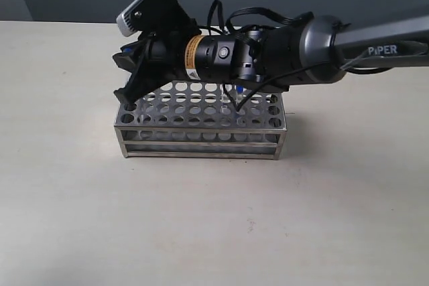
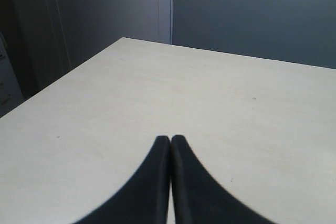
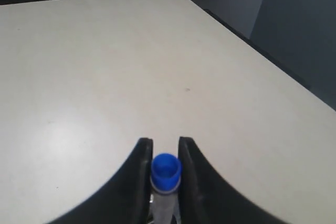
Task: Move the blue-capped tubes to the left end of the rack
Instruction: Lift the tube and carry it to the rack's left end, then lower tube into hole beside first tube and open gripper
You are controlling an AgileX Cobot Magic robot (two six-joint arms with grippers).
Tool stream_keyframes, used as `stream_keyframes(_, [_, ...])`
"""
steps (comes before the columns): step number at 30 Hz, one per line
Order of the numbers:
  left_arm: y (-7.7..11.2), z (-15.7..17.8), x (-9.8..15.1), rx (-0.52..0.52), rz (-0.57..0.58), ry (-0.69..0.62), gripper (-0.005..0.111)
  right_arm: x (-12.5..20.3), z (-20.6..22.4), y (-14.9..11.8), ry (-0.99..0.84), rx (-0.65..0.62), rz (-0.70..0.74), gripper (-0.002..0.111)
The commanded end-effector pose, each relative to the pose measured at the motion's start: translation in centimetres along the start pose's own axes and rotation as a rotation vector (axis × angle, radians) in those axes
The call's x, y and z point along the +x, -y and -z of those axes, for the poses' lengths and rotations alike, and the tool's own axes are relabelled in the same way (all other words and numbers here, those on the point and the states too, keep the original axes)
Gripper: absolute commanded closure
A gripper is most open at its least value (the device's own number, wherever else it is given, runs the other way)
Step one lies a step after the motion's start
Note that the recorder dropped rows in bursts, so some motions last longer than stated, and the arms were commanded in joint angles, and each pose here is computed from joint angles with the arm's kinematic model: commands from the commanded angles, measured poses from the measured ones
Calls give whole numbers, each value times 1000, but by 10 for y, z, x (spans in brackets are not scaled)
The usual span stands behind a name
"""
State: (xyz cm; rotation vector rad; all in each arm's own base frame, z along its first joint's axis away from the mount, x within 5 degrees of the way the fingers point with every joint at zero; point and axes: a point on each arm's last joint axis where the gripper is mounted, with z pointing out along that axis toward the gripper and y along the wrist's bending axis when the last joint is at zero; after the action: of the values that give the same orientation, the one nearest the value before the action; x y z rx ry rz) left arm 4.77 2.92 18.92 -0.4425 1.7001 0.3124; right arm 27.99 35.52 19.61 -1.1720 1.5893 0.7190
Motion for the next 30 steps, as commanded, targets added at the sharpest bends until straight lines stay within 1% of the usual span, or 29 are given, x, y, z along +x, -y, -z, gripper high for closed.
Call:
stream_keyframes(1, [0,0,0,-2,3,3,106,11,-6,1,-29,-2,1,108])
stream_keyframes(4, [0,0,0,-2,3,3,106,19,-10,0,-48,-6,-5,108])
stream_keyframes(6, [0,0,0,-2,3,3,106,22,-11,0,-60,-4,-6,104])
stream_keyframes(9, [0,0,0,-2,3,3,106,22,-11,0,-61,-5,-4,90])
stream_keyframes(11, [0,0,0,-2,3,3,106,22,-11,0,-61,-5,-4,78])
stream_keyframes(12, [0,0,0,-2,3,3,106,23,-11,1,-65,-2,-5,73])
stream_keyframes(14, [0,0,0,-2,3,3,106,23,-11,1,-71,2,-5,66])
stream_keyframes(15, [0,0,0,-2,3,3,106,23,-11,1,-72,3,-5,65])
stream_keyframes(17, [0,0,0,-2,3,3,106,17,-8,3,-76,23,-10,65])
stream_keyframes(19, [0,0,0,-2,3,3,106,5,2,8,-85,78,-55,66])
stream_keyframes(21, [0,0,0,-2,3,3,106,-9,15,14,-104,146,-77,70])
stream_keyframes(22, [0,0,0,-2,3,3,106,-18,23,19,-108,177,-60,73])
stream_keyframes(25, [0,0,0,-2,3,3,106,-34,51,29,-87,222,-30,80])
stream_keyframes(27, [0,0,0,-2,3,3,106,-38,73,37,-77,258,-38,80])
stream_keyframes(30, [0,0,-1,-1,3,4,106,-28,105,51,-105,326,-77,75])
